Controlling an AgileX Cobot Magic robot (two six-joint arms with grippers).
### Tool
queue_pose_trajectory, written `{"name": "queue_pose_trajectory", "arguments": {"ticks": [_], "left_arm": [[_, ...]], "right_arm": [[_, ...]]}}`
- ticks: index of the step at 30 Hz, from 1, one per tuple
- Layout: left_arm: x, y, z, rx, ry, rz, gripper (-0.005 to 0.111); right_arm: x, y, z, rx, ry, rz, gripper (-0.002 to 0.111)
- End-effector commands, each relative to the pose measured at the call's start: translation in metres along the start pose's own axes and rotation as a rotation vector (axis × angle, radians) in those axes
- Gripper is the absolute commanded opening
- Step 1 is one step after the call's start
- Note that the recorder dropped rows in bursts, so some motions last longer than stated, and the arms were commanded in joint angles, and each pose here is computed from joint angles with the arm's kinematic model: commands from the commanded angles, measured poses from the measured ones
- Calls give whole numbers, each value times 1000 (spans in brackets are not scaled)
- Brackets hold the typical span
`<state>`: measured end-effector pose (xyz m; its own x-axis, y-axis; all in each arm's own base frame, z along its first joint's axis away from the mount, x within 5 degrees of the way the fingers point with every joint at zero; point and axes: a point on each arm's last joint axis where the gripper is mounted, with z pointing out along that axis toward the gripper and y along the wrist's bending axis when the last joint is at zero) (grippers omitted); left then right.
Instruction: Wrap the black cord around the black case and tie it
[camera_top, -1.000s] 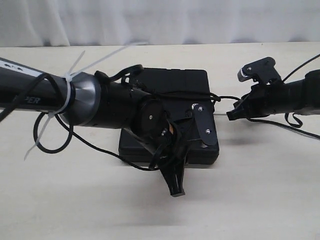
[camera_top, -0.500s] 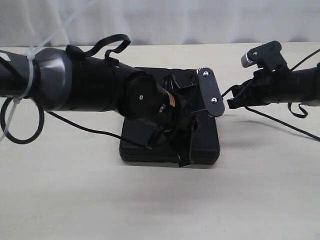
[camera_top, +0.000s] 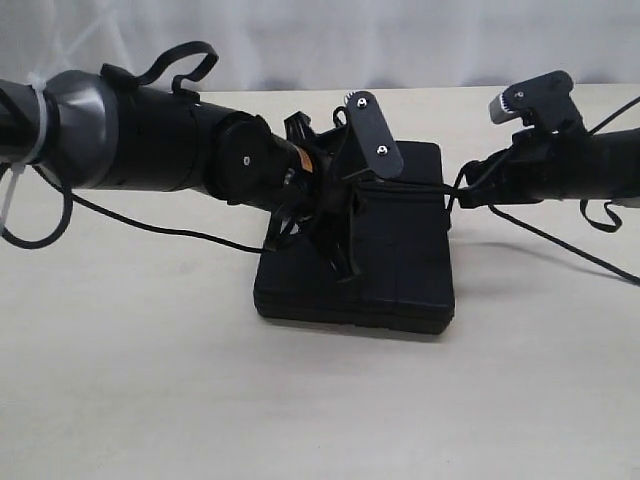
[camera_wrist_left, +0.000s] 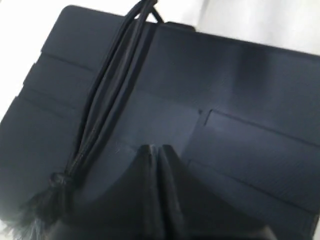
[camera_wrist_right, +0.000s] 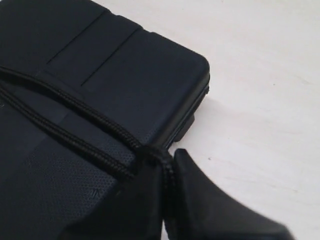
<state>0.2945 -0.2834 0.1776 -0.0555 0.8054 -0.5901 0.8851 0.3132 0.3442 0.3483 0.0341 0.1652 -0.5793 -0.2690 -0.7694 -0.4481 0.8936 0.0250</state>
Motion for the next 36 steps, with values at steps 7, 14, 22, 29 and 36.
{"name": "queue_pose_trajectory", "arguments": {"ticks": [7, 14, 22, 29, 36], "left_arm": [[5, 3, 3, -6, 8, -25, 0], [-2, 11, 2, -93, -68, -23, 0], [-12, 21, -7, -184, -157, -26, 0], [-26, 39, -7, -437, -372, -18, 0], [-10, 27, 22, -361, -326, -15, 0]], "right_arm": [[-47, 26, -47, -174, -260, -83, 4], [-73, 33, -75, -192, -375, -129, 4], [-60, 35, -45, -209, -288, -98, 4], [-72, 61, -38, -202, -274, -163, 4], [-74, 65, -32, -80, -220, -199, 4]]}}
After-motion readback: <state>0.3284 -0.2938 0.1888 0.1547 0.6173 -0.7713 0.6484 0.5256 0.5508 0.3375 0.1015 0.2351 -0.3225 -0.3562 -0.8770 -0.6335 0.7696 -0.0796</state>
